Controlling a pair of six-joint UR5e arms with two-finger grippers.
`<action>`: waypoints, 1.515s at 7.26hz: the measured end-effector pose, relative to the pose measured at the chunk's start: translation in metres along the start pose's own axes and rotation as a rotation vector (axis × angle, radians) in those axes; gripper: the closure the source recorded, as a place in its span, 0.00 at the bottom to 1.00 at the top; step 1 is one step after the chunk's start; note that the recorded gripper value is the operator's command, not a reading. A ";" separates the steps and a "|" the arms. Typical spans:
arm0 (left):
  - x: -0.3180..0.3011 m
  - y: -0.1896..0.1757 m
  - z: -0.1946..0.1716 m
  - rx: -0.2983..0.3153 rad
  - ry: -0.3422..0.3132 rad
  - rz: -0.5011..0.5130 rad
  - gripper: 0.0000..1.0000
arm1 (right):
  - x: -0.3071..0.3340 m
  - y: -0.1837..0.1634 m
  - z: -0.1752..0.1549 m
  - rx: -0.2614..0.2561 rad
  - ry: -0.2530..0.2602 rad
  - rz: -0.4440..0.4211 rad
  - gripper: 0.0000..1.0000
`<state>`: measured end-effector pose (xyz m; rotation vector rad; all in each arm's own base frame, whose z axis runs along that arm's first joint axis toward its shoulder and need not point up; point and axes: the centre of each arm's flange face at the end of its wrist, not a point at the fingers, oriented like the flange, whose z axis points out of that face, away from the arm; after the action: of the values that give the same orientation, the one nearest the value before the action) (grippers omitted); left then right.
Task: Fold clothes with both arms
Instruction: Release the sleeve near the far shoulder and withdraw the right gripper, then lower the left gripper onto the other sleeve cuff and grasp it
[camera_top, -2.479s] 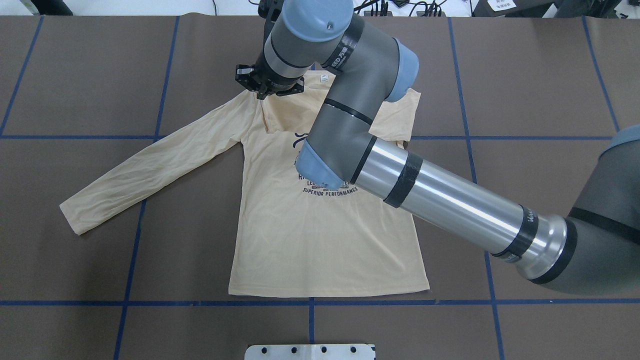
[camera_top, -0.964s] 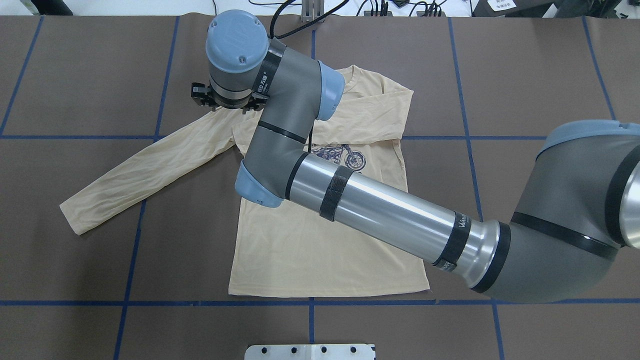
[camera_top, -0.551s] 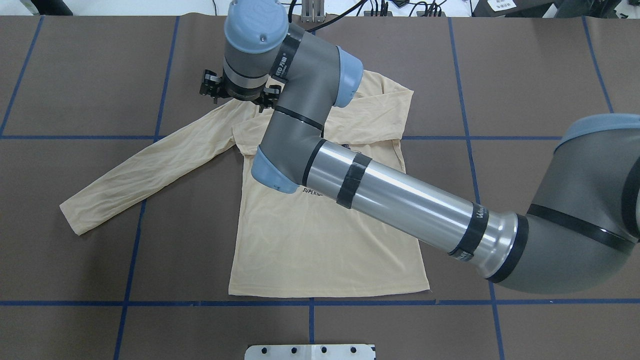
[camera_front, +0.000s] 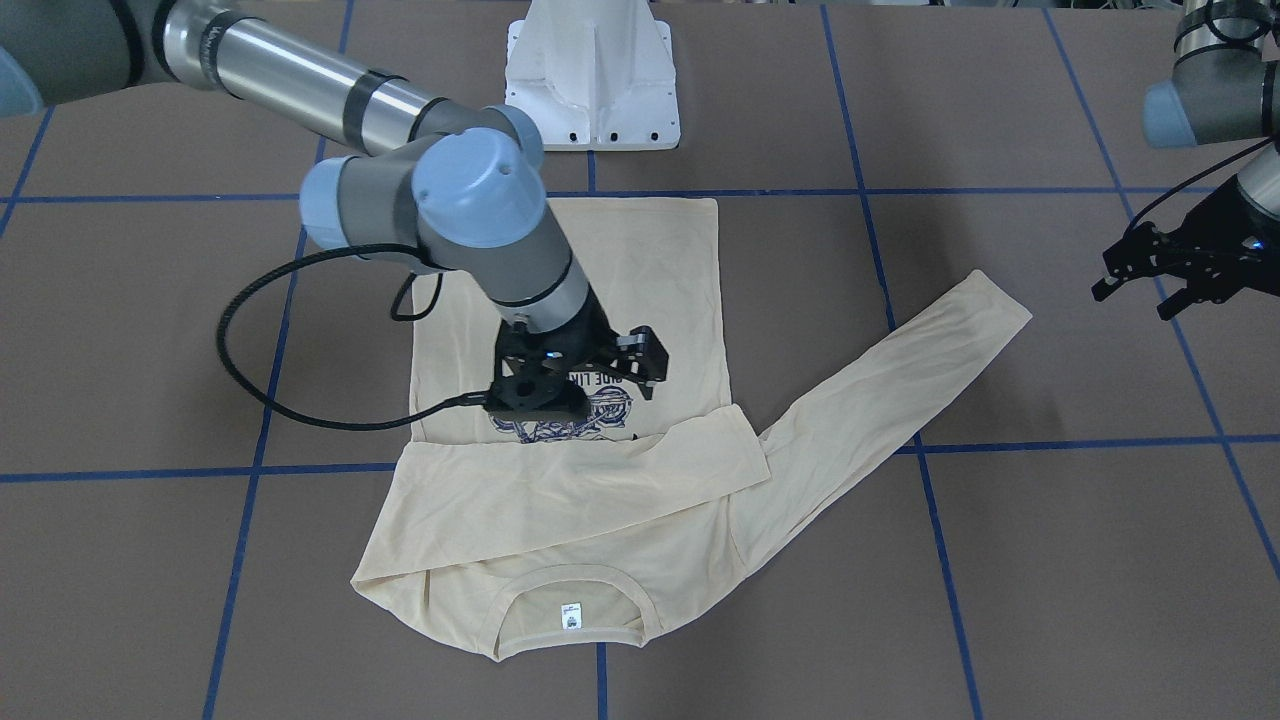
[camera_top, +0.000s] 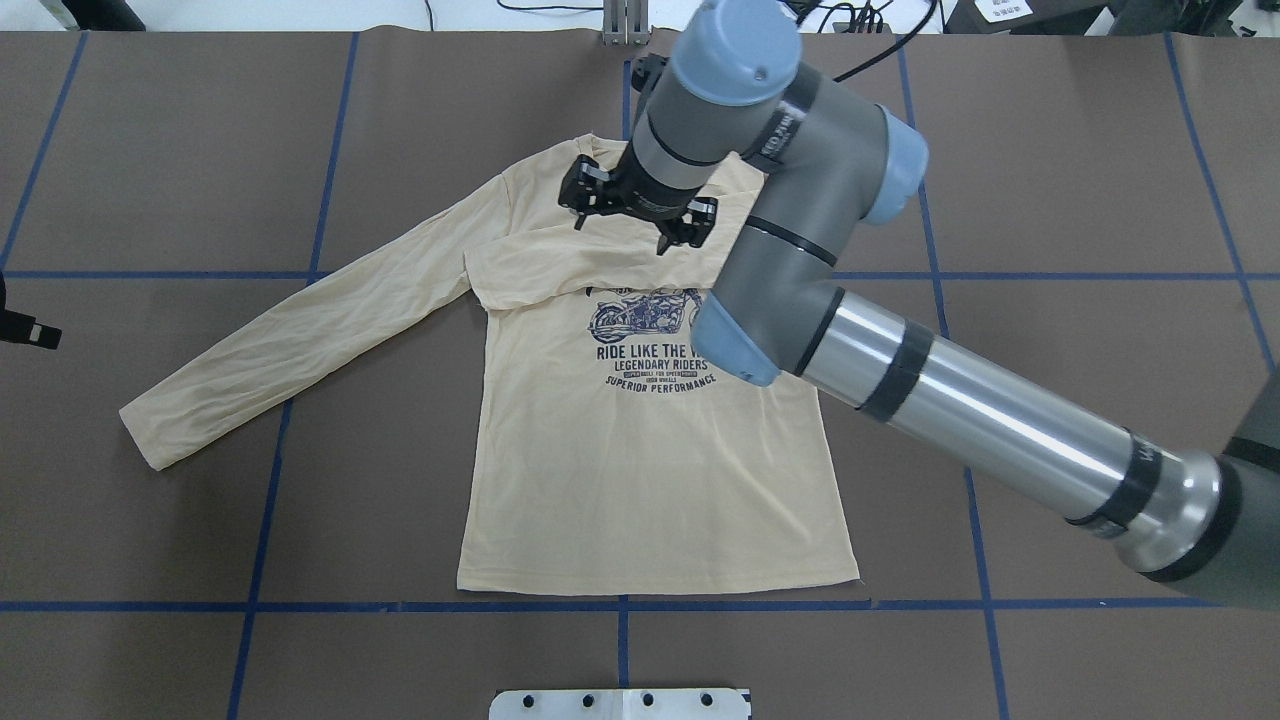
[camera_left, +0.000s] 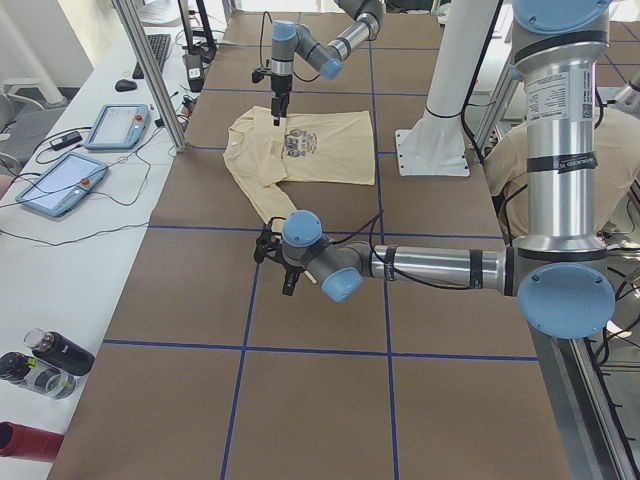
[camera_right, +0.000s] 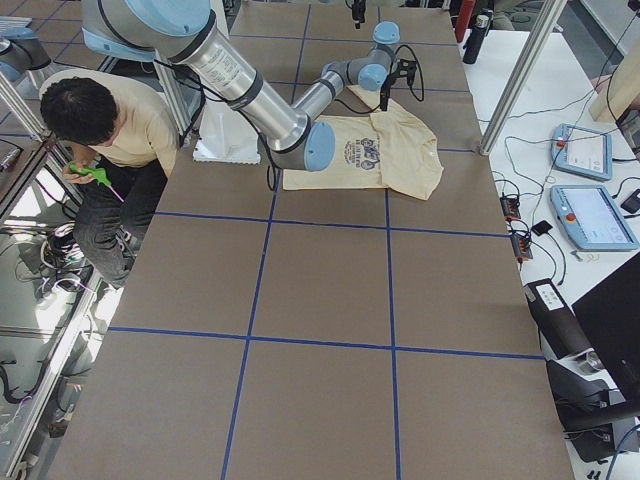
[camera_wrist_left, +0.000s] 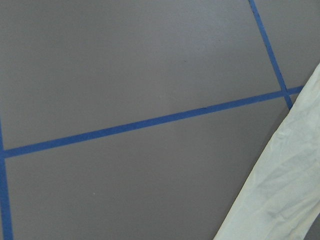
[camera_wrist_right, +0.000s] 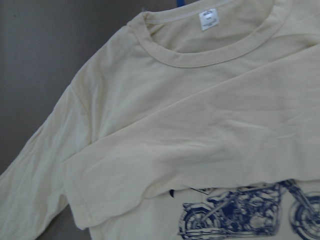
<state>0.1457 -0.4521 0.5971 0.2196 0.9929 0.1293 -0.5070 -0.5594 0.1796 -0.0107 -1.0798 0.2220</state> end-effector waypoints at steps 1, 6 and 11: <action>0.004 0.006 0.019 -0.031 0.003 -0.007 0.24 | 0.038 0.001 -0.009 -0.012 0.001 0.021 0.02; 0.025 0.030 0.065 -0.101 0.039 -0.117 0.37 | 0.102 0.002 -0.026 -0.008 0.024 0.062 0.01; 0.026 0.022 0.076 -0.106 0.035 -0.117 0.41 | 0.114 0.002 -0.019 -0.008 0.043 0.069 0.01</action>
<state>0.2236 -0.4351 0.6212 0.0621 1.0280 0.0790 -0.4392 -0.5344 0.2699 -0.0597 -1.0387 0.2789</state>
